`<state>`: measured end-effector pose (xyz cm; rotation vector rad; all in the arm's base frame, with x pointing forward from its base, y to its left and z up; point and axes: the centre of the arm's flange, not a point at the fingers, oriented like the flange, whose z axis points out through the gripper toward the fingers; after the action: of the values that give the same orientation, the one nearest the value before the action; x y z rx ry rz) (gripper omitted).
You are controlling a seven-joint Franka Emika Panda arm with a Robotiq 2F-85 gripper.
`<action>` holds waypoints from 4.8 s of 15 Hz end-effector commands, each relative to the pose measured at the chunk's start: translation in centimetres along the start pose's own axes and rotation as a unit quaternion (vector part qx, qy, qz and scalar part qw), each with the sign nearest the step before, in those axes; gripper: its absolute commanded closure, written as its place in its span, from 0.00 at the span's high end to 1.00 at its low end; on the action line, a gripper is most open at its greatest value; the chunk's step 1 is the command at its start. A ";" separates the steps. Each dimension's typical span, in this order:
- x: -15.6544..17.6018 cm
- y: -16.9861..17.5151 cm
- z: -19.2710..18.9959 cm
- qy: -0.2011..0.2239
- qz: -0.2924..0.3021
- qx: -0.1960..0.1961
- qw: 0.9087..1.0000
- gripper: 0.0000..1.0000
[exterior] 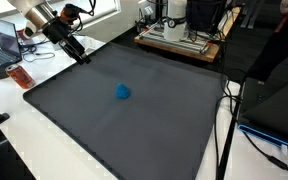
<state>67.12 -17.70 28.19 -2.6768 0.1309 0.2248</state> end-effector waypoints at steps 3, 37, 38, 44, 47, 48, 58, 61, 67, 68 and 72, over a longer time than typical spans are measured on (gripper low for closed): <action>-9.5 0.4 2.3 0.038 -0.014 0.027 0.999 1.00; -26.4 -11.1 11.8 0.343 -0.018 -0.190 0.920 1.00; -26.4 -11.0 11.9 0.342 -0.018 -0.191 0.920 1.00; -25.7 -12.2 11.4 0.332 -0.017 -0.210 0.919 1.00; -25.1 -13.4 11.4 0.321 -0.016 -0.221 0.921 1.00; -25.0 -13.5 11.6 0.319 -0.016 -0.222 0.921 1.00; -24.4 -15.2 11.0 0.313 -0.024 -0.238 0.919 1.00; -23.8 -15.9 10.6 0.314 -0.033 -0.241 0.918 1.00; -22.4 -16.2 10.3 0.306 -0.040 -0.248 0.918 1.00; -22.1 -16.1 10.4 0.306 -0.039 -0.250 0.918 1.00; -21.3 -15.3 10.5 0.285 -0.047 -0.251 0.924 1.00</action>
<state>43.42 -0.06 22.75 -3.1377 0.1562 -0.7363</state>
